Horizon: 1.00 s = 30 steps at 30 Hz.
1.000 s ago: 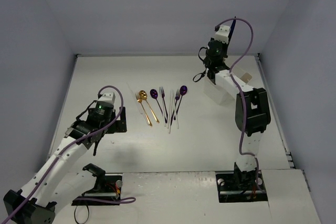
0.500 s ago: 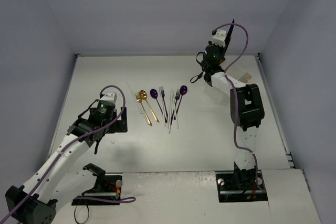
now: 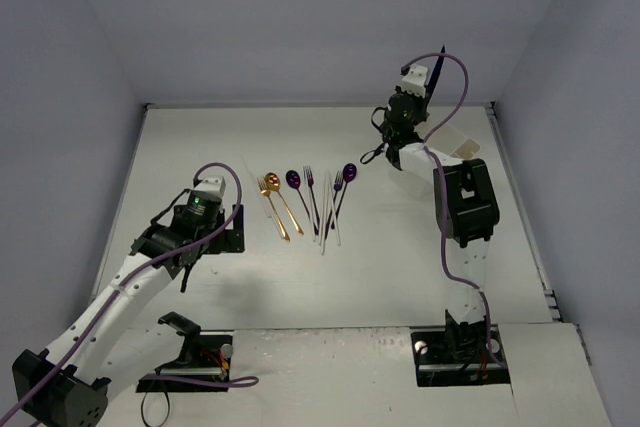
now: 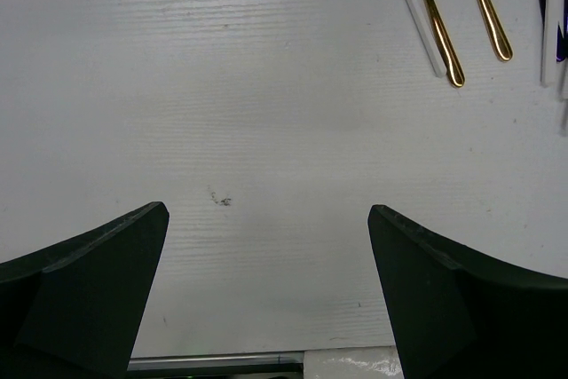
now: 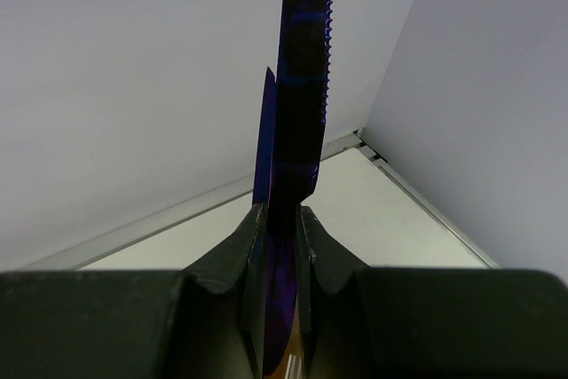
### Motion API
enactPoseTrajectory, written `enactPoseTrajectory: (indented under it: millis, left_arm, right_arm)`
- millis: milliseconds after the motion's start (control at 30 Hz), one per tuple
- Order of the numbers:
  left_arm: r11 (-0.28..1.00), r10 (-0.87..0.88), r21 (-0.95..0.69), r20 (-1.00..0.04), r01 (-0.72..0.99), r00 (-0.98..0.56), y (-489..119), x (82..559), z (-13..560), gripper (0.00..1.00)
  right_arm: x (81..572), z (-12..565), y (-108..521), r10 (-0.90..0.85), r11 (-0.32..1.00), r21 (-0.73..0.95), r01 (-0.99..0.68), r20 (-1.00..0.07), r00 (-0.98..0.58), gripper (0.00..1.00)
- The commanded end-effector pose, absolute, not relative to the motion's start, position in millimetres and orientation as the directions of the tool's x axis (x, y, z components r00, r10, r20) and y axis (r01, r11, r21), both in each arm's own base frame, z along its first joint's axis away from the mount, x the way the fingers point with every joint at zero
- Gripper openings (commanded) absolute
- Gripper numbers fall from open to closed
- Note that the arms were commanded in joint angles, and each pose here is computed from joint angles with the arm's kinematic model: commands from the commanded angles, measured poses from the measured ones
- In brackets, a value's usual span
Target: Sort the eating utensils into containers
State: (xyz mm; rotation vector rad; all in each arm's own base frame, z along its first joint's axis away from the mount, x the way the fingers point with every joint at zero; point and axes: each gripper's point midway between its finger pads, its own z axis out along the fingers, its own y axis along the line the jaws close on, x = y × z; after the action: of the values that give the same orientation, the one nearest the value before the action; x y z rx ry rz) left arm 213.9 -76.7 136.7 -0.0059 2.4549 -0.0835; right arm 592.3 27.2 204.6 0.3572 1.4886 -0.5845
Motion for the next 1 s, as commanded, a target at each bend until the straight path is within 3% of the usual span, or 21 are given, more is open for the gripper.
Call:
enactPoseTrajectory:
  millis: [0,133,267,333,433,700,800,867,967]
  left_arm:
    - [0.996,-0.024,-0.076,-0.662,0.035,-0.749,-81.6,223.7,144.2,0.95]
    - [0.996,-0.023,-0.083,-0.662,0.043,-0.749,-83.4,223.6,144.7,0.95]
    - [0.995,-0.021,-0.086,-0.662,0.047,-0.749,-84.0,223.6,144.9,0.95]
    - [0.995,-0.021,-0.086,-0.663,0.048,-0.748,-84.2,223.5,145.1,0.95]
    - [0.995,-0.023,-0.091,-0.667,0.051,-0.745,-84.6,223.4,146.5,0.95]
    - [0.993,-0.025,-0.103,-0.669,0.06,-0.743,-87.6,224.1,147.4,0.95]
    - [0.992,-0.028,-0.108,-0.672,0.061,-0.74,-88.2,224.4,148.4,0.95]
    - [0.992,-0.029,-0.11,-0.673,0.06,-0.739,-88.4,224.4,148.8,0.95]
    - [0.992,-0.032,-0.114,-0.673,0.061,-0.739,-88.9,224.5,148.9,0.95]
  right_arm:
    - [580.6,235.3,31.5,-0.09,0.793,0.004,0.61,-0.988,0.123,0.0]
    - [575.3,226.3,36.6,-0.087,0.792,-0.003,0.611,-0.99,0.107,0.01]
    - [571.5,220.3,42.5,-0.084,0.789,-0.007,0.615,-0.992,0.096,0.22]
    - [569.7,219.1,44.2,-0.082,0.785,-0.006,0.62,-0.992,0.093,0.27]
    - [565.8,224.2,46.6,-0.075,0.781,0.003,0.624,-0.992,0.098,0.44]
    - [539.9,269.5,64.9,-0.05,0.799,0.014,0.601,-0.995,0.09,0.65]
    - [529.2,298.5,76.6,0.007,0.846,0.06,0.529,-0.995,0.102,0.73]
    - [520.4,298.8,90.9,0.007,0.898,0.006,0.44,-1.0,-0.001,0.76]
    - [506.6,303.8,108.9,0.099,0.942,0.067,0.328,-0.992,-0.08,0.77]
